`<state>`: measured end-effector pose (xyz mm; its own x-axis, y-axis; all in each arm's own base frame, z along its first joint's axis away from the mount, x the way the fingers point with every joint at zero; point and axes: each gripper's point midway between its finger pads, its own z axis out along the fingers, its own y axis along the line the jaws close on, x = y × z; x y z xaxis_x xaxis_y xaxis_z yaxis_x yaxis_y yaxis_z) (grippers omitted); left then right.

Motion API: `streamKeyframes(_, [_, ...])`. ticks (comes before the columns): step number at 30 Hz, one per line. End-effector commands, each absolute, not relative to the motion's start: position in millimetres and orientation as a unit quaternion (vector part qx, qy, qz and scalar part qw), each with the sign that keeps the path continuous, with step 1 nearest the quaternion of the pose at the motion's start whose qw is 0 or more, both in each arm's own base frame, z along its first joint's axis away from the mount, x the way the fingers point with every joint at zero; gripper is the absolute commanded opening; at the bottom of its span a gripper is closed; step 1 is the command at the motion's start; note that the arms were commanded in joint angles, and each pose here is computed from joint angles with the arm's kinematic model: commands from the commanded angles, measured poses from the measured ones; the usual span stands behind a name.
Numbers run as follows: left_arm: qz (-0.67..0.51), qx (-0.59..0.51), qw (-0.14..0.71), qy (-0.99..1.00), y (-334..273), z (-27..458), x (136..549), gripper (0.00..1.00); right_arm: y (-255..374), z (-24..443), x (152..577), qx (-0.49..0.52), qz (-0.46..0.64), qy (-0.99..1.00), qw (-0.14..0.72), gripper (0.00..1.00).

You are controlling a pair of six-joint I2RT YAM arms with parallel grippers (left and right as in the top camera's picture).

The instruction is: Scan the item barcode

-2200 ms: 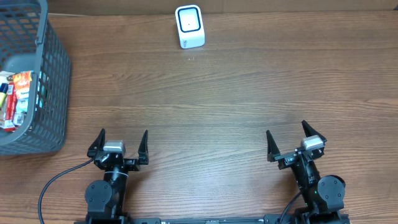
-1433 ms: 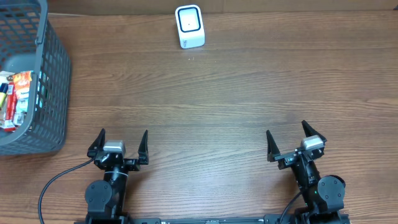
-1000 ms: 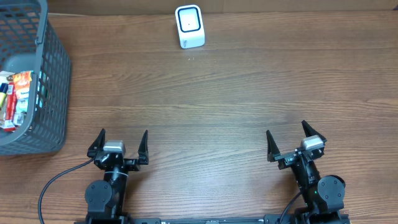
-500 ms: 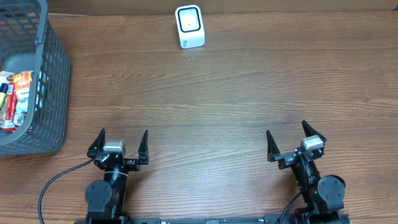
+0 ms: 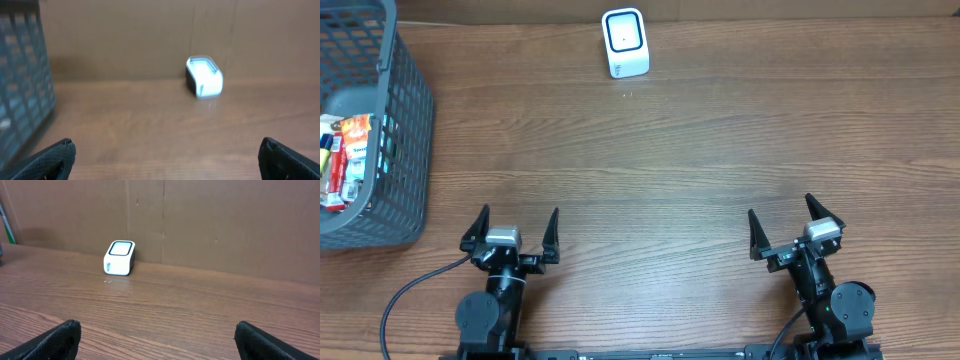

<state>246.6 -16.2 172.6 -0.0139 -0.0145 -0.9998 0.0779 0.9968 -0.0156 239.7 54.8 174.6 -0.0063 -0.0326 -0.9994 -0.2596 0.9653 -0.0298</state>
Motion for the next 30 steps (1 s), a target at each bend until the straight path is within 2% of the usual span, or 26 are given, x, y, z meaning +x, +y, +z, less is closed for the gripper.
streamKeyframes(1, [-0.054,0.061,0.748,0.658,-30.0,217.8,239.5,1.00,54.4,172.1,240.1,-0.103,0.080,0.704,0.698,1.00])
streamKeyframes(5, [-0.048,0.069,0.798,0.597,-30.6,287.2,219.6,1.00,54.4,172.1,240.1,-0.103,0.080,0.704,0.698,1.00])
streamKeyframes(9, [-0.021,0.090,0.854,0.512,-31.1,379.2,175.9,1.00,54.4,172.1,240.1,-0.103,0.080,0.704,0.698,1.00])
streamKeyframes(17, [-0.002,0.097,0.890,0.447,-29.5,510.5,122.6,1.00,54.4,172.1,240.1,-0.103,0.080,0.704,0.698,1.00])
streamKeyframes(23, [0.015,0.108,0.861,0.496,-29.2,578.6,137.6,1.00,54.4,172.1,240.1,-0.103,0.080,0.704,0.698,1.00])
streamKeyframes(30, [0.021,0.112,0.779,0.617,-26.4,608.9,192.9,1.00,54.4,172.1,240.1,-0.103,0.080,0.704,0.698,1.00])
